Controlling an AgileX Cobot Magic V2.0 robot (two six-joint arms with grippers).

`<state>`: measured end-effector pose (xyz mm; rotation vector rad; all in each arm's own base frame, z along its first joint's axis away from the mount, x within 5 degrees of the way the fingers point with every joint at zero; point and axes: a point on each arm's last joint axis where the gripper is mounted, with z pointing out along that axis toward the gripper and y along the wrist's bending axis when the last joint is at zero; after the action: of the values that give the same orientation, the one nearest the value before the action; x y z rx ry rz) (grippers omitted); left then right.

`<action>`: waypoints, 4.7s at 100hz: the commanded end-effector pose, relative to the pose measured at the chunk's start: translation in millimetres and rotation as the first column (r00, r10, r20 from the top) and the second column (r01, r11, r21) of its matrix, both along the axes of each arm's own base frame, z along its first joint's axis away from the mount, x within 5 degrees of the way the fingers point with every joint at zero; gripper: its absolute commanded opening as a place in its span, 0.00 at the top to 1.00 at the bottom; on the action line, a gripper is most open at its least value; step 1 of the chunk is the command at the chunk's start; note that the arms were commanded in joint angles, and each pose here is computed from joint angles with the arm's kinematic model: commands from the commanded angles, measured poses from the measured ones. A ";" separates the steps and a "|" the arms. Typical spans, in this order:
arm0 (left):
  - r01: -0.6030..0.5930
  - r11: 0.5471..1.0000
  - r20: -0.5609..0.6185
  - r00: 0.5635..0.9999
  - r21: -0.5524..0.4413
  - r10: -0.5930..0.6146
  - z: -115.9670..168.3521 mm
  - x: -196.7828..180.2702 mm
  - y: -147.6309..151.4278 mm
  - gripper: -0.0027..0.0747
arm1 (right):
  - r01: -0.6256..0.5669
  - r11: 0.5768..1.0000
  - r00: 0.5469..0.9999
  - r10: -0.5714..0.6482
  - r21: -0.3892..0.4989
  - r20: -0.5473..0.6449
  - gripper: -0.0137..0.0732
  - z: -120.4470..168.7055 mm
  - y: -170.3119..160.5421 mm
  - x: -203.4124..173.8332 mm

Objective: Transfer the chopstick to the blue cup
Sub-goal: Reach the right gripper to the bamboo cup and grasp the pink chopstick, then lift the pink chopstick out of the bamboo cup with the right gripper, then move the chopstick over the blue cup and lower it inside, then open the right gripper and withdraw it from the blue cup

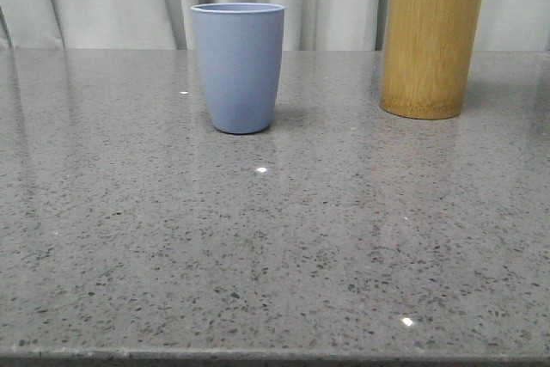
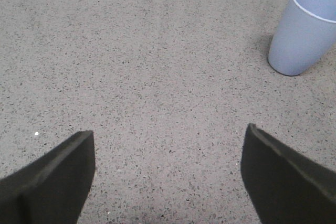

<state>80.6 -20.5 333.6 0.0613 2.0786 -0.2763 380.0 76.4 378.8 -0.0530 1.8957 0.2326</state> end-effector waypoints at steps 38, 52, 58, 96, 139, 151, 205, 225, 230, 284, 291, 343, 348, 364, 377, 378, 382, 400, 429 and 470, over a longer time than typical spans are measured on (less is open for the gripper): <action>-0.017 0.999 0.090 0.996 -0.036 0.020 13.8 3.1 0.2 0.25 | -0.004 1.000 0.996 0.003 0.013 0.090 0.12 9.7 3.2 11.3; -0.017 0.999 0.090 0.996 -0.036 0.020 13.8 3.1 0.2 0.25 | -0.004 1.000 0.996 0.002 0.021 0.088 0.23 9.7 3.3 11.2; -0.017 0.999 0.090 0.996 -0.036 0.020 13.8 3.1 0.2 0.25 | -0.003 0.999 0.996 0.000 0.033 0.084 0.31 9.6 3.5 11.2; -0.017 0.999 0.090 0.996 -0.036 0.020 13.8 3.1 0.2 0.25 | 0.001 0.996 0.997 -0.009 0.093 0.079 0.75 10.6 4.3 10.9; -0.017 0.999 0.090 0.996 -0.036 0.020 13.8 3.1 0.2 0.25 | -0.005 0.996 0.996 -0.004 0.095 0.091 0.92 29.5 4.0 7.2; -0.017 0.999 0.090 0.996 -0.036 0.020 13.8 3.1 0.2 0.25 | -0.010 0.996 0.996 0.002 0.093 0.094 0.92 47.6 3.4 1.8; -0.017 0.999 0.090 0.996 -0.036 0.020 13.8 3.1 0.2 0.25 | -0.174 0.962 0.939 0.098 0.210 0.329 0.92 153.7 30.6 -43.4; -0.017 0.999 0.090 0.996 -0.036 0.020 13.8 3.1 0.2 0.25 | -0.319 0.926 0.896 0.225 0.204 0.382 0.92 149.1 86.9 -51.5; -0.017 0.999 0.090 0.996 -0.036 0.020 13.8 3.1 0.2 0.25 | -0.346 0.919 0.885 0.254 0.188 0.389 0.92 145.2 100.1 -51.6; -0.014 0.999 0.084 0.996 -0.043 0.017 13.4 2.8 -0.4 0.25 | -0.410 0.904 0.893 0.371 0.121 0.254 0.92 70.4 165.7 -18.0; -0.014 0.999 0.084 0.996 -0.043 0.017 13.4 2.8 -0.4 0.25 | -0.408 0.905 0.898 0.374 0.118 0.233 0.92 62.9 166.4 -16.9; -0.014 0.999 0.084 0.996 -0.043 0.017 13.4 2.8 -0.4 0.25 | -0.408 0.909 0.908 0.395 0.085 0.143 0.83 41.4 167.8 -15.8; -0.014 0.999 0.084 0.996 -0.043 0.017 13.4 2.8 -0.4 0.25 | -0.410 0.908 0.908 0.398 0.083 0.129 0.76 40.1 167.8 -16.2; -0.014 0.999 0.084 0.996 -0.043 0.017 13.4 2.8 -0.4 0.25 | -0.413 0.907 0.908 0.404 0.079 0.110 0.48 40.9 166.8 -18.6; -0.014 0.999 0.084 0.996 -0.043 0.017 13.4 2.8 -0.4 0.25 | -0.412 0.910 0.905 0.401 0.053 0.144 0.37 53.7 160.6 -25.5; -0.014 0.999 0.084 0.996 -0.043 0.017 13.4 2.8 -0.4 0.25 | -0.412 0.910 0.905 0.401 0.053 0.143 0.37 53.6 160.6 -25.5; -0.014 0.999 0.084 0.996 -0.043 0.017 13.4 2.8 -0.4 0.25 | -0.407 0.913 0.903 0.399 0.020 0.162 0.37 61.4 155.7 -29.9; -0.014 0.999 0.084 0.996 -0.043 0.017 13.4 2.8 -0.4 0.25 | -0.368 0.927 0.908 0.376 -0.077 0.184 0.37 94.2 125.0 -53.0; -0.014 0.999 0.084 0.996 -0.043 0.017 13.4 2.8 -0.4 0.25 | -0.249 0.957 0.959 0.266 -0.151 0.100 0.37 115.9 60.6 -83.2; -0.013 0.999 0.083 0.996 -0.043 0.017 13.3 2.8 -0.4 0.25 | -0.061 0.984 0.997 0.068 -0.166 0.038 0.38 57.3 -29.9 -176.1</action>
<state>80.5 -20.7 333.7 0.0601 2.0784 -0.2809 230.4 65.4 430.0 -0.2796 1.9918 0.1543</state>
